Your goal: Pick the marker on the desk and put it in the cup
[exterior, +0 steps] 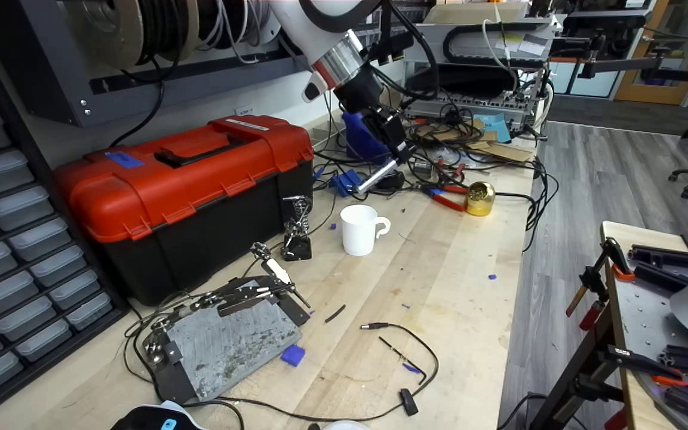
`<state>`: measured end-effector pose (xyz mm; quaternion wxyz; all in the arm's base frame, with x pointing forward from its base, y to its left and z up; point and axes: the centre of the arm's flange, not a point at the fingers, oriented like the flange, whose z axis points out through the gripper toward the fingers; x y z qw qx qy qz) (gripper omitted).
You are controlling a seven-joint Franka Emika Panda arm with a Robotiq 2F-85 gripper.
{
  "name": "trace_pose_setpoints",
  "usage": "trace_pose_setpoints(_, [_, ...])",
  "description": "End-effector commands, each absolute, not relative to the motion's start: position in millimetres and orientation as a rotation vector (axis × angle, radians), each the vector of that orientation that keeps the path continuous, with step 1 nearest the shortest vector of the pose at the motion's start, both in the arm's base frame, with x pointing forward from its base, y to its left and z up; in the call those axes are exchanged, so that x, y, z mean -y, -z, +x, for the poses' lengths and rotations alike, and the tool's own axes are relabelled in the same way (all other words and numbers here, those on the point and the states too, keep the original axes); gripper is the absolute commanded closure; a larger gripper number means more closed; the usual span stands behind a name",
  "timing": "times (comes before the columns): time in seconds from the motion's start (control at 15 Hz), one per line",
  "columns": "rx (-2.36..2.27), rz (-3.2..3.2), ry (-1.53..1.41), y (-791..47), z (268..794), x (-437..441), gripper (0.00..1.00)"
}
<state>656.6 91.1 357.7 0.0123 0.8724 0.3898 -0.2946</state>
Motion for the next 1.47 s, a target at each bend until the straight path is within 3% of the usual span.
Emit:
trace_pose_setpoints(0.0, [-1.259, 2.663, 0.98, -357.9, 667.5, -98.6, 0.93])
trace_pose_setpoints(1.4, [-1.36, 2.564, 1.114, -325.8, 680.8, -106.6, 0.93])
